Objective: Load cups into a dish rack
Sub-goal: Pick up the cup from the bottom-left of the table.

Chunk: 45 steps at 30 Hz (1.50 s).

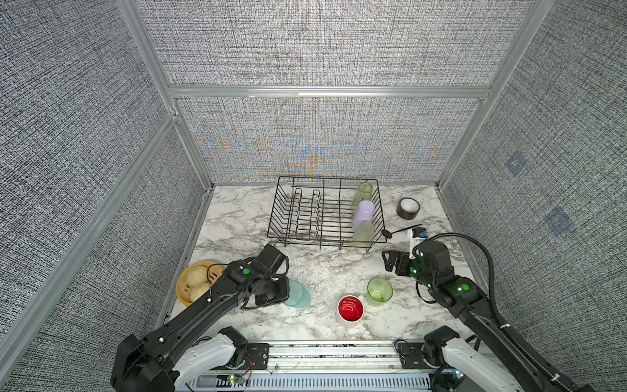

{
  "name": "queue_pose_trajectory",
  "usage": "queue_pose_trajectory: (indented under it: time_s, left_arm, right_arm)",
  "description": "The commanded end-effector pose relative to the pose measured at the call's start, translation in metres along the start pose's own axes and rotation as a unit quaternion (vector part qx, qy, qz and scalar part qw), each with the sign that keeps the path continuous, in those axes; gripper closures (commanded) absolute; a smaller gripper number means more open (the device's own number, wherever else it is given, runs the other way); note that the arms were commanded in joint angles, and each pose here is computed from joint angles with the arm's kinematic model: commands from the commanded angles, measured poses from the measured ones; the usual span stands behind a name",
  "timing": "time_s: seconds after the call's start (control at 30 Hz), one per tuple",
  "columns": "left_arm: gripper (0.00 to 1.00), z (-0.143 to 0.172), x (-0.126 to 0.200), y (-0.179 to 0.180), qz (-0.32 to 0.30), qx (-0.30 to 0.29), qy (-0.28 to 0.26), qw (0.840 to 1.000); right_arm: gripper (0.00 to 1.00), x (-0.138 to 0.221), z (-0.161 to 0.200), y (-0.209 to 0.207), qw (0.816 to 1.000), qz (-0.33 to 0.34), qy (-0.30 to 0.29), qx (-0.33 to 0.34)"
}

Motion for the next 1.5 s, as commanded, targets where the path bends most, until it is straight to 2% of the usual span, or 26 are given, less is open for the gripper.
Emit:
queue_pose_trajectory:
  time_s: [0.0, 0.17, 0.3, 0.43, 0.63, 0.73, 0.93, 1.03, 1.23, 1.33, 1.47]
  left_arm:
    - [1.0, -0.012, 0.01, -0.019, 0.066, -0.029, -0.038, 0.997]
    - [1.0, -0.031, 0.013, -0.043, 0.144, -0.052, -0.073, 0.985]
    - [1.0, -0.046, 0.013, -0.069, 0.224, -0.064, -0.065, 0.97]
    - [1.0, -0.057, 0.013, -0.09, 0.28, -0.079, -0.036, 0.956]
    - [1.0, -0.066, 0.011, -0.108, 0.361, -0.078, -0.013, 0.929]
    - [1.0, -0.068, 0.015, -0.115, 0.396, -0.083, -0.01, 0.914]
    - [1.0, -0.069, 0.019, -0.125, 0.445, -0.105, 0.009, 0.889]
    - [1.0, -0.069, 0.022, -0.127, 0.466, -0.111, 0.014, 0.878]
    - [1.0, -0.069, 0.025, -0.13, 0.479, -0.117, 0.011, 0.87]
    - [1.0, -0.071, 0.026, -0.132, 0.488, -0.119, 0.011, 0.864]
    - [1.0, -0.072, 0.025, -0.133, 0.488, -0.117, 0.01, 0.865]
  right_arm:
    - [0.02, 0.002, -0.002, 0.011, 0.998, -0.061, 0.007, -0.021]
    - [0.01, 0.006, -0.001, 0.023, 0.99, -0.132, 0.013, -0.04]
    - [0.01, 0.014, 0.0, 0.034, 0.978, -0.196, 0.036, -0.068]
    - [0.01, 0.017, 0.006, 0.051, 0.945, -0.316, 0.069, -0.039]
    - [0.01, 0.022, 0.007, 0.063, 0.911, -0.392, 0.11, -0.055]
    - [0.01, 0.024, 0.003, 0.071, 0.885, -0.444, 0.125, -0.07]
    - [0.04, 0.012, -0.003, 0.078, 0.863, -0.474, 0.153, -0.083]
    - [0.05, 0.01, -0.007, 0.083, 0.846, -0.503, 0.154, -0.089]
    - [0.11, 0.016, -0.018, 0.092, 0.81, -0.558, 0.15, -0.098]
    - [0.12, 0.02, -0.022, 0.096, 0.798, -0.576, 0.146, -0.102]
    - [0.18, 0.022, -0.026, 0.101, 0.788, -0.59, 0.142, -0.106]
Point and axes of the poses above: each gripper's point midway between its finger pads, its own x axis back along the fingers, its own y axis along the line the jaws close on, z = x × y, the point moved 9 cm from there along x, back along the fingers, and after that the axes turned 5 degrees about -x, right-handed, at the moved point
